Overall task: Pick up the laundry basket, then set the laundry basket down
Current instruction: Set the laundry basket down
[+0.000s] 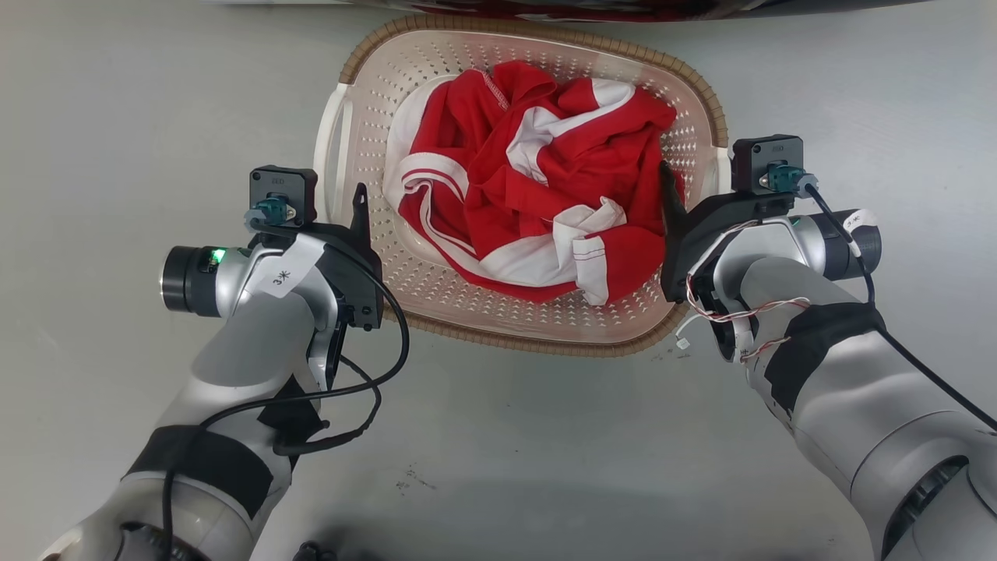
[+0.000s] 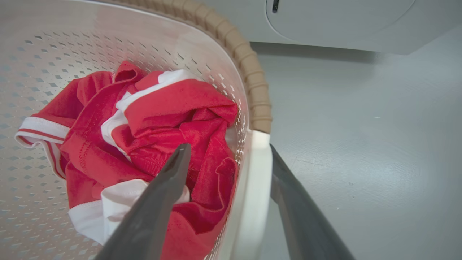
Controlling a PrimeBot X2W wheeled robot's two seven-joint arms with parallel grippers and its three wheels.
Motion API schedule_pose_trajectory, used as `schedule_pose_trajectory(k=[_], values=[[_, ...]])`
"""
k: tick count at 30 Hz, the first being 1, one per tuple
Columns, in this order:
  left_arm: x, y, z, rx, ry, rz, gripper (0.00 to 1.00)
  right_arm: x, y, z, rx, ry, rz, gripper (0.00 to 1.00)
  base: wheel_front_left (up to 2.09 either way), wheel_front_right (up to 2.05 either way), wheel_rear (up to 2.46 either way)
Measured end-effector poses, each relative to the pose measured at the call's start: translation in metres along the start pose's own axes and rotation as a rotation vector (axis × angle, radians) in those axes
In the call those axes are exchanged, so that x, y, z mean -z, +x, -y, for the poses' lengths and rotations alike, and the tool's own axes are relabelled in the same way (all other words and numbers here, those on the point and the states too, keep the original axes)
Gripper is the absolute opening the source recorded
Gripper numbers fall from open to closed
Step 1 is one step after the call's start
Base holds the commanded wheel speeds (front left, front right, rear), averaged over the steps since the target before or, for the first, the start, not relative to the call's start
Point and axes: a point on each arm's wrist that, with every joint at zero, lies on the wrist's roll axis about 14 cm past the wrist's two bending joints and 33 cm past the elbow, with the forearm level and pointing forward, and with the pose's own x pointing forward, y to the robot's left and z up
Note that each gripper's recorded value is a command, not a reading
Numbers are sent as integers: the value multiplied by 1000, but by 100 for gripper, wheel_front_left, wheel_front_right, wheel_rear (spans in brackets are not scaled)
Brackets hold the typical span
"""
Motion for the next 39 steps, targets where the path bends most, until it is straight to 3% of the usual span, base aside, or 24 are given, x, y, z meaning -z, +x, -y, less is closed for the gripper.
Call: schedule_pose_trajectory(k=[18,28,39], values=[[-20,-21,3,3,-8,68,100,-40,-23,6,31,-30,106,100,0,0,0],[-31,-48,7,23,-6,119,100,-63,-59,8,59,-39,178,100,0,0,0],[-57,-92,16,69,2,245,100,-87,-113,-2,70,63,282,100,0,0,0]])
